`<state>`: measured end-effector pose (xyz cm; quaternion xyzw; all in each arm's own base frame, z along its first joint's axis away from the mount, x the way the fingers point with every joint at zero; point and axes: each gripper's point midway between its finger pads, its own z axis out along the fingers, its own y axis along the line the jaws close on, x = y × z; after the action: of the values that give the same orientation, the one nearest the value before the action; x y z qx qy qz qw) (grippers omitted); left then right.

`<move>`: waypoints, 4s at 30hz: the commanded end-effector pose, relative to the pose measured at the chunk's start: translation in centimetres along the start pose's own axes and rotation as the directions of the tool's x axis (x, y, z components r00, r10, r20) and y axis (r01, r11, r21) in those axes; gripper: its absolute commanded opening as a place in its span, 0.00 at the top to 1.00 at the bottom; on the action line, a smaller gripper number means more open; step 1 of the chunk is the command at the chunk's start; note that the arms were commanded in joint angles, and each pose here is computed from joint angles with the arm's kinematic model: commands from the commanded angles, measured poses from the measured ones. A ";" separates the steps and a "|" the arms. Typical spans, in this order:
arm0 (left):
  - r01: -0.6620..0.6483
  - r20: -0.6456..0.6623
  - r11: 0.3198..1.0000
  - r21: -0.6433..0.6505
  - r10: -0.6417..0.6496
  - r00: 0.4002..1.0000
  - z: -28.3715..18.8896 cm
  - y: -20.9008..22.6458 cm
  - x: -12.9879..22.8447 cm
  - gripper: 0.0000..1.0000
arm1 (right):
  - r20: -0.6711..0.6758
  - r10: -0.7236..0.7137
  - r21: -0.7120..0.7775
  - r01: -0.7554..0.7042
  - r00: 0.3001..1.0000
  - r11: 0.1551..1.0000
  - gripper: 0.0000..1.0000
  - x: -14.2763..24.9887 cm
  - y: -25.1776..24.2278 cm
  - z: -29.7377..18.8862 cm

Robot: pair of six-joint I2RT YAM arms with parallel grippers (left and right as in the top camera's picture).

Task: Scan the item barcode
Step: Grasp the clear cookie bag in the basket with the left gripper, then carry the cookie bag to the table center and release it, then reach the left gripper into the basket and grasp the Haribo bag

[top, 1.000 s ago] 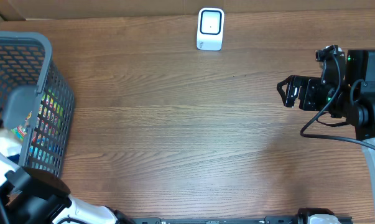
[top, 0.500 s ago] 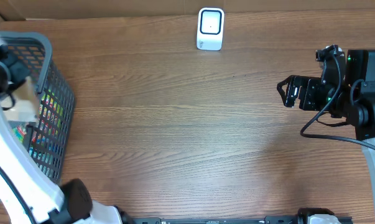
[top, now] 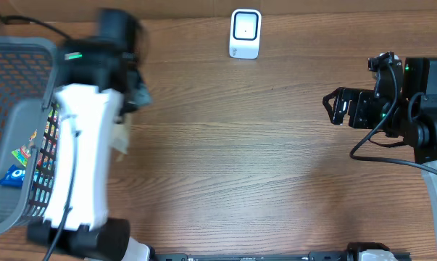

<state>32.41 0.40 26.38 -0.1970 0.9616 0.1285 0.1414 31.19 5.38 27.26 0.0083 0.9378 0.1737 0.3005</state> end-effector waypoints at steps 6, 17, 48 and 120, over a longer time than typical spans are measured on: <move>0.023 0.060 0.952 -0.305 -0.005 0.998 10.0 -4.0 2.1 0.96 | 0.032 -0.009 -0.008 0.009 0.999 1.000 0.00 -0.9 0.4 -0.7; -0.212 -0.116 0.877 -0.430 0.179 0.977 17.6 -7.8 7.1 0.96 | 0.028 -0.008 -0.008 0.008 1.000 1.000 0.00 -0.8 0.4 -0.7; -0.091 0.270 0.959 0.269 0.015 0.963 -7.9 -6.9 -7.8 0.07 | 0.015 -0.004 -0.007 0.004 1.000 1.000 0.00 -0.5 0.3 -0.7; 0.536 -0.254 0.839 -0.093 -0.540 0.802 29.5 21.6 -0.5 0.96 | -0.027 0.012 -0.001 -0.012 1.000 1.000 0.00 0.6 0.2 -0.7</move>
<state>30.02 29.89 4.00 -0.4554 0.8815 0.1037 0.0689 30.03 5.40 26.45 0.0139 0.9463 0.1738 0.2722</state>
